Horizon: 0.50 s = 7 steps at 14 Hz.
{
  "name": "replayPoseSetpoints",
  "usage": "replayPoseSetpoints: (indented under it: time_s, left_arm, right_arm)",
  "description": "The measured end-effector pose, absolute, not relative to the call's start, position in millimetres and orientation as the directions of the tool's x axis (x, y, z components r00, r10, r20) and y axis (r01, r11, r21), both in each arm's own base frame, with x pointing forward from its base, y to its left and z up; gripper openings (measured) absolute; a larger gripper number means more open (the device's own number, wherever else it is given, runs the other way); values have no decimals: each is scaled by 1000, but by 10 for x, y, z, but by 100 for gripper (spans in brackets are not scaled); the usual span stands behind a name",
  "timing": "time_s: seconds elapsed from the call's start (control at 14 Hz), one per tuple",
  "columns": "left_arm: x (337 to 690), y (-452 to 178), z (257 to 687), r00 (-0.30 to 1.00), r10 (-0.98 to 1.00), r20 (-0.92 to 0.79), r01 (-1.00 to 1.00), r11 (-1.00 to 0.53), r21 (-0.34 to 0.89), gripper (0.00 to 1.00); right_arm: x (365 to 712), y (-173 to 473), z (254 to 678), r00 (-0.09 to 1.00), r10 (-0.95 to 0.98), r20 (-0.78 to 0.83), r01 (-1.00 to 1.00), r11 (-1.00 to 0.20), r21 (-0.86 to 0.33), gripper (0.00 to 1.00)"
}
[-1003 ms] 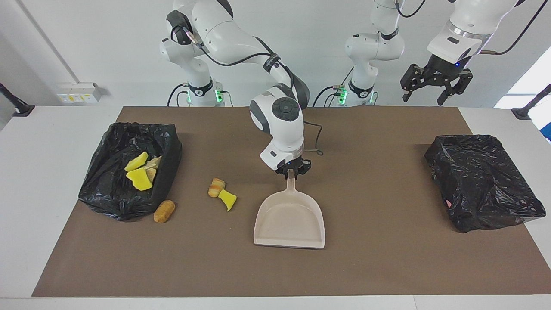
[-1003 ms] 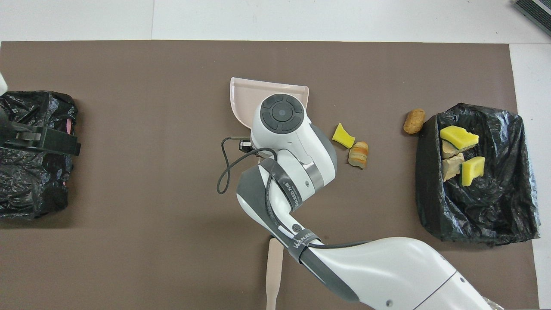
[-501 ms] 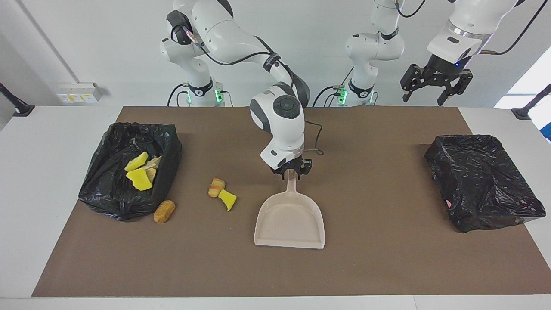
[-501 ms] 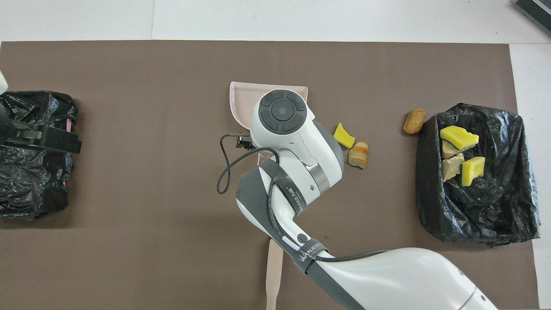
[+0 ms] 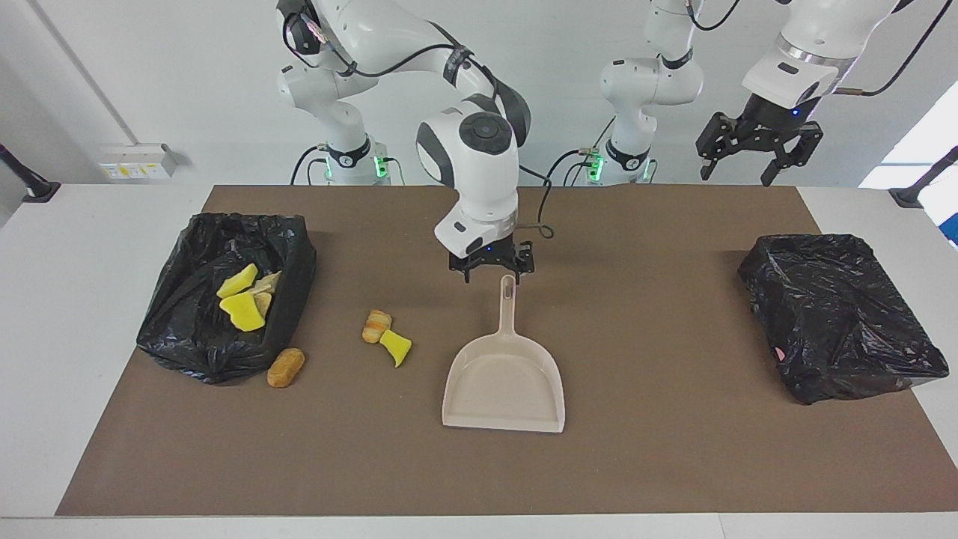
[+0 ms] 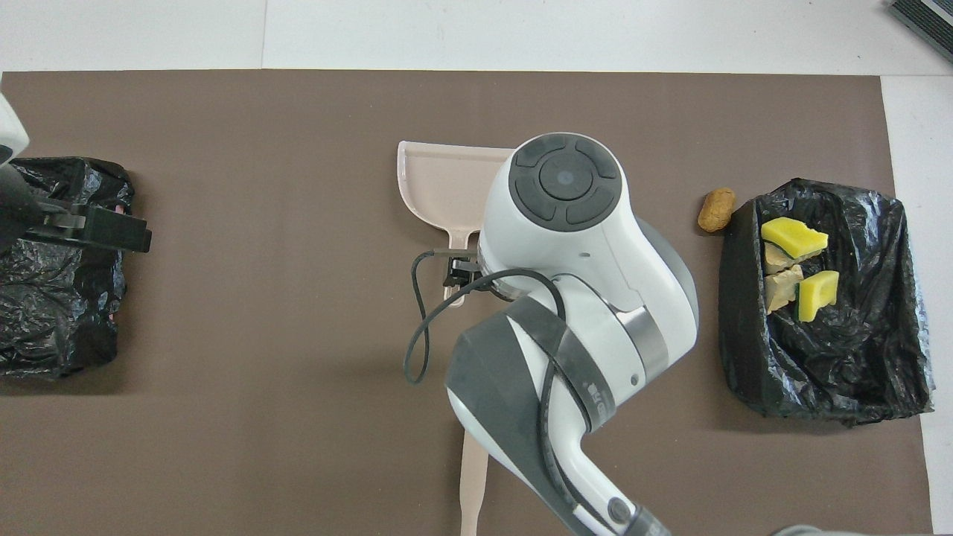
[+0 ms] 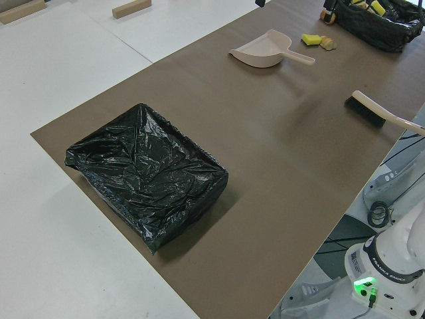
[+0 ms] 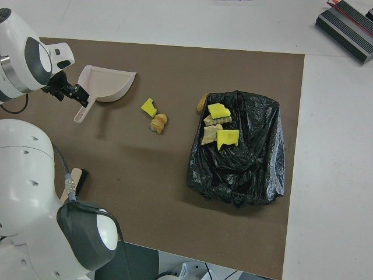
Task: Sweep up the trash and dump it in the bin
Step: 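Release the dustpan and withdraw the right gripper while the left gripper reaches forward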
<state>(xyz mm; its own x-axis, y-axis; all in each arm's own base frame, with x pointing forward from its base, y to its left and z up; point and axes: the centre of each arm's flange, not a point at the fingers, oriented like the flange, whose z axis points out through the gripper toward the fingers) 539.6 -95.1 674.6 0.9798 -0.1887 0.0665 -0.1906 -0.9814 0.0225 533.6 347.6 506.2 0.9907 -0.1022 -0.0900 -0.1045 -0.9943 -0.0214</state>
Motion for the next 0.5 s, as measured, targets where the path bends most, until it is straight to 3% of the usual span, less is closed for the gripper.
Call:
replayPoseSetpoints:
  time_s: [0.5]
  left_arm:
    - [5848,-1734,5960,957,-283,65,-286,-958,32,100]
  right_arm:
    - [4223,3686,4625,985,-72,-160,-80,-996,-50,100]
